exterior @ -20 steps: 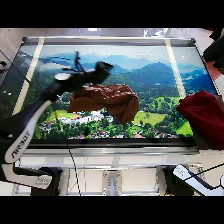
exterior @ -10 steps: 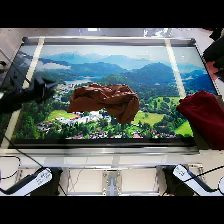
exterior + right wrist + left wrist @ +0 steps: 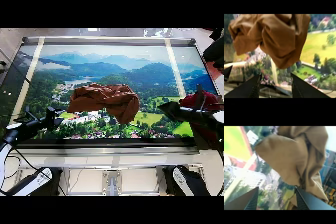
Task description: Fold the shirts.
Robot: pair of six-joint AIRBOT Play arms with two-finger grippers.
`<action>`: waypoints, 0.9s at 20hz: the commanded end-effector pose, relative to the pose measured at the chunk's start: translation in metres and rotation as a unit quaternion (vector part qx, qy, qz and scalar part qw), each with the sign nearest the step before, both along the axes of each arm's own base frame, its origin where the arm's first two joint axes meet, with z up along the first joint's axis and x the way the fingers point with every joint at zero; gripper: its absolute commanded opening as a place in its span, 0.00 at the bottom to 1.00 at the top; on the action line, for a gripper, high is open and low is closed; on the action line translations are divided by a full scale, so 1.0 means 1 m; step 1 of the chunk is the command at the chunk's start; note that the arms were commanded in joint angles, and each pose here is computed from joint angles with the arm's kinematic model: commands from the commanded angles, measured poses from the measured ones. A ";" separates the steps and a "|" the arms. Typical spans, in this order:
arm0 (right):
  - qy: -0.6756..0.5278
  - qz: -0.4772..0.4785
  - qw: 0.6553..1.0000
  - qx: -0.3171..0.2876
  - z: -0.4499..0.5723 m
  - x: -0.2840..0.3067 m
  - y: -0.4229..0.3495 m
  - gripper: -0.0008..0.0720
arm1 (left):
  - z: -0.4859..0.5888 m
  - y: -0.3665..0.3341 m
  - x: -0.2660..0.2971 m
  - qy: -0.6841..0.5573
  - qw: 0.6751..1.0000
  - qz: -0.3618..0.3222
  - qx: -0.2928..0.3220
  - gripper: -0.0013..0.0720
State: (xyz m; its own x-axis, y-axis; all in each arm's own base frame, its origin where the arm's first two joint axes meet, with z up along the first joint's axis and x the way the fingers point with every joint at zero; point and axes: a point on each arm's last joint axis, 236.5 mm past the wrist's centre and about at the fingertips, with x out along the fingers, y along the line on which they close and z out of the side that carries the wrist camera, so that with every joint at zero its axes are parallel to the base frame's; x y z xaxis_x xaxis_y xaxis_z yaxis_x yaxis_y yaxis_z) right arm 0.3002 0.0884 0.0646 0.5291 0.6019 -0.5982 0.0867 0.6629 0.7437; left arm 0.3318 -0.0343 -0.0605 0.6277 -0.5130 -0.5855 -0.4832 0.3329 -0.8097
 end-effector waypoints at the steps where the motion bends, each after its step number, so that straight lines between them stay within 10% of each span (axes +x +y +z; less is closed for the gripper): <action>1: 0.003 0.026 0.999 0.030 -0.013 -0.011 0.042 0.57 | -0.024 -0.005 0.005 0.013 1.000 0.013 -0.010 0.68; 10: 0.012 0.046 0.999 -0.007 -0.028 -0.017 0.071 0.57 | -0.043 -0.026 0.063 -0.011 0.999 0.015 -0.029 0.65; 15: 0.077 -0.002 0.997 -0.023 -0.050 -0.021 0.060 0.57 | -0.043 -0.035 0.076 -0.012 0.999 0.015 -0.029 0.03; 18: 0.133 0.005 0.991 -0.026 -0.081 -0.023 0.066 0.57 | -0.043 -0.031 0.080 -0.013 0.999 0.021 -0.021 0.03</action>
